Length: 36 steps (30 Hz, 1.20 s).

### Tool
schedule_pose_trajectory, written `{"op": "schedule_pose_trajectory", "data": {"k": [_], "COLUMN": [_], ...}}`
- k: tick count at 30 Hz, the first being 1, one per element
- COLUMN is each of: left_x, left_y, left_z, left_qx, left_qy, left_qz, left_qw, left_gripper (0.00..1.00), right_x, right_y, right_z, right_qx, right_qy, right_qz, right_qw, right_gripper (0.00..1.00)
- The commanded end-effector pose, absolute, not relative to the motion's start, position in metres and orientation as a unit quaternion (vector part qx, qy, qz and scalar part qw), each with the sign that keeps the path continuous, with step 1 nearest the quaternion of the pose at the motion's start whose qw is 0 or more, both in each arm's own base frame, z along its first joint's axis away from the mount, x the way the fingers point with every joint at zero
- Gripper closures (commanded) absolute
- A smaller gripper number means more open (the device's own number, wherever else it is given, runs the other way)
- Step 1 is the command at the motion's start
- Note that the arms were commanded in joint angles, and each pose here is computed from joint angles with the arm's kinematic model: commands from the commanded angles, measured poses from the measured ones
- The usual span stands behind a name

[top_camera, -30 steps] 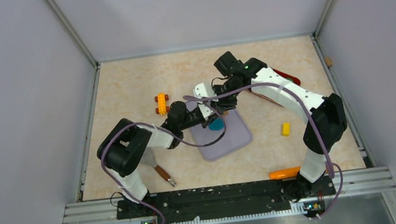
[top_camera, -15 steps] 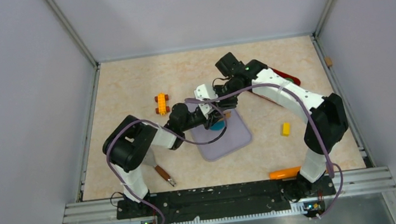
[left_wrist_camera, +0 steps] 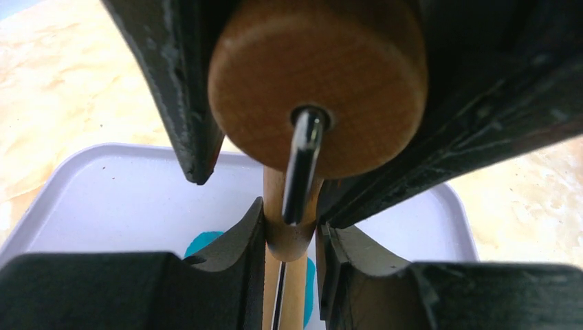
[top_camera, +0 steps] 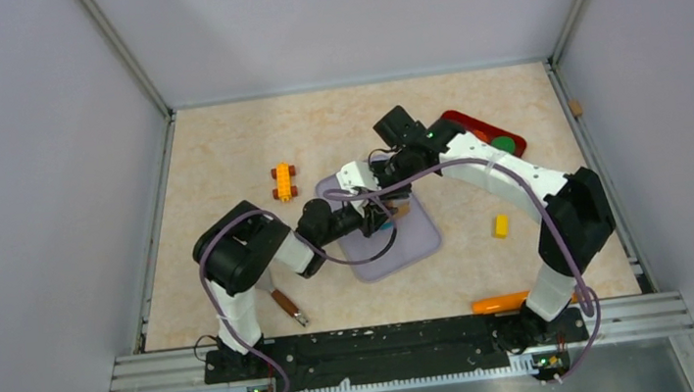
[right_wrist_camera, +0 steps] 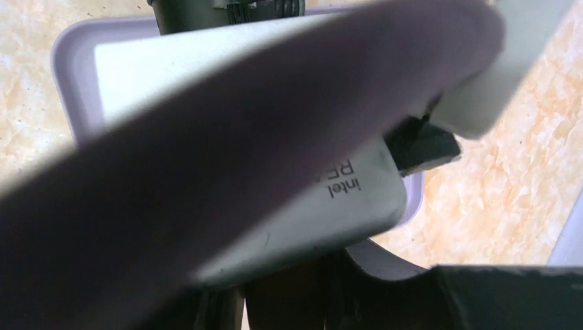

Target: Roll out the dumpling wrappers from the dough

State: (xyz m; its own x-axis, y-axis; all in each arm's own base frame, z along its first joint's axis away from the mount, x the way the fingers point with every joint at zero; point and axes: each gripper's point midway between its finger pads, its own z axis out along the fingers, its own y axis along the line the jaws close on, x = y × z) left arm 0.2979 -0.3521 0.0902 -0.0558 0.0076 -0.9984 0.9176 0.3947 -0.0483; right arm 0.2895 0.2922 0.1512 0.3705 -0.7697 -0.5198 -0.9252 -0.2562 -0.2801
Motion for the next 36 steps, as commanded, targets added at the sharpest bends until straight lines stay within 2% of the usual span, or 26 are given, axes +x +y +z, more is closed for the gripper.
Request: {"op": "schedule_pose_trajectory", "data": {"k": [1, 11, 17, 21, 26, 36], "left_x": [0.286, 0.259, 0.262, 0.283, 0.323, 0.373], "left_y": [-0.352, -0.359, -0.365, -0.364, -0.351, -0.328], "left_z": [0.078, 0.073, 0.085, 0.123, 0.139, 0.143], "left_qx": [0.33, 0.34, 0.346, 0.347, 0.323, 0.31], "left_qy": [0.638, 0.64, 0.632, 0.612, 0.626, 0.636], "left_qz": [-0.425, -0.446, -0.441, -0.421, -0.39, -0.367], "left_qw": [0.551, 0.525, 0.535, 0.572, 0.593, 0.604], "left_gripper": [1.0, 1.0, 1.0, 1.0, 1.0, 1.0], "right_x": [0.231, 0.216, 0.22, 0.245, 0.272, 0.298], "right_y": [0.287, 0.284, 0.285, 0.295, 0.302, 0.318], "right_z": [0.12, 0.121, 0.129, 0.158, 0.178, 0.183], "right_qx": [-0.772, -0.758, -0.752, -0.746, -0.741, -0.738], "right_qy": [0.567, 0.578, 0.584, 0.584, 0.576, 0.573], "right_qz": [0.22, 0.245, 0.235, 0.202, 0.155, 0.135], "right_qw": [0.187, 0.178, 0.195, 0.25, 0.307, 0.33], "right_gripper": [1.0, 1.0, 1.0, 1.0, 1.0, 1.0]}}
